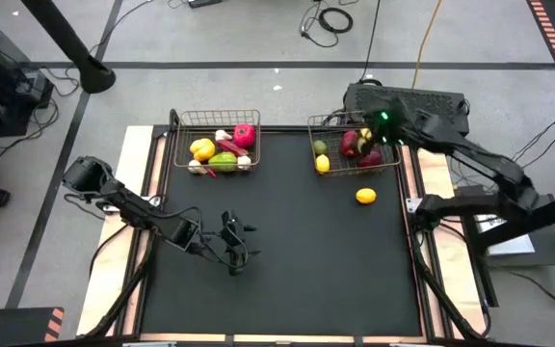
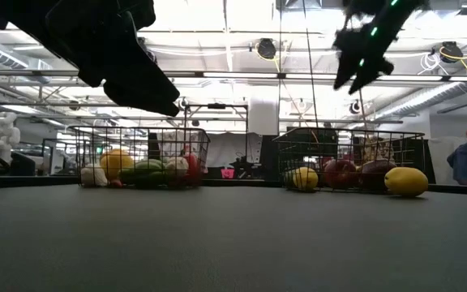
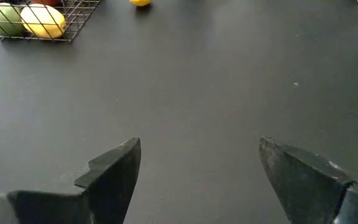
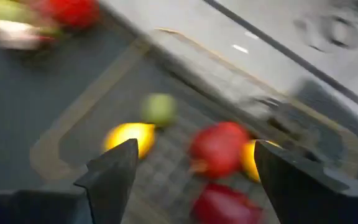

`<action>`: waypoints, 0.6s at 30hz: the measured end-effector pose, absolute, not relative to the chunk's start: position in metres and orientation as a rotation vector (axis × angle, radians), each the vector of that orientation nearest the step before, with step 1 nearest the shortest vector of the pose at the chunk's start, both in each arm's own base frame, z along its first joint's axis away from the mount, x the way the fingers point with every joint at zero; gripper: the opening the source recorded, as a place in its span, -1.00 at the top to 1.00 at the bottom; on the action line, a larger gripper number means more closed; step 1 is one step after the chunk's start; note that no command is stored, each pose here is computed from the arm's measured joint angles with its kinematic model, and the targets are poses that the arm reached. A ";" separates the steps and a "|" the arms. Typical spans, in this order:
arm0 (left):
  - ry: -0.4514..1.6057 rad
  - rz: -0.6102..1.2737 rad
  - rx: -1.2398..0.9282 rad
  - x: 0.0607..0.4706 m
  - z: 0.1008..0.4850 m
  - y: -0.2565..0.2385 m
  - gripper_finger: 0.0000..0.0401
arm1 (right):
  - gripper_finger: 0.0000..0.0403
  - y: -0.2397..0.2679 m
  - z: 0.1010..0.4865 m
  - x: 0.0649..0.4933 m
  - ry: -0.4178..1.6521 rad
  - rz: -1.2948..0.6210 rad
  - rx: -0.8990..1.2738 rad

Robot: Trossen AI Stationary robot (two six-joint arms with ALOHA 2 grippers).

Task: Sort produce into baskets
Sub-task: Put the yellow lemon into the right wire basket

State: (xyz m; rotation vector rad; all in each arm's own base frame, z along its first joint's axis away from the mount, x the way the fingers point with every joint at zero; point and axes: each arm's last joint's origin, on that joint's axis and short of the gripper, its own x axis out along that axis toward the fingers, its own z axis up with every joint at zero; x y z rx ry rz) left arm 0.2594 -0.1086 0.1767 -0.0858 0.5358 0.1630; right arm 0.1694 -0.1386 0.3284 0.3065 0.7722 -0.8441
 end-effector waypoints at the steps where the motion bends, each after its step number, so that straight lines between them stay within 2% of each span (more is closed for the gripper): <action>1: 0.535 0.163 -0.086 0.259 0.177 -0.109 -0.66 | -0.55 -0.126 0.332 0.168 0.743 -0.793 0.311; 8: 0.524 0.187 -0.105 0.260 0.177 -0.108 -0.66 | -0.54 -0.053 0.326 0.167 0.682 -0.576 0.304; 13: 0.526 0.189 -0.105 0.259 0.177 -0.108 -0.66 | -0.54 -0.014 0.290 0.171 0.779 -0.451 0.301; 18: 0.530 0.189 -0.074 0.260 0.177 -0.106 -0.66 | -0.53 0.004 0.242 0.166 0.993 -0.416 0.250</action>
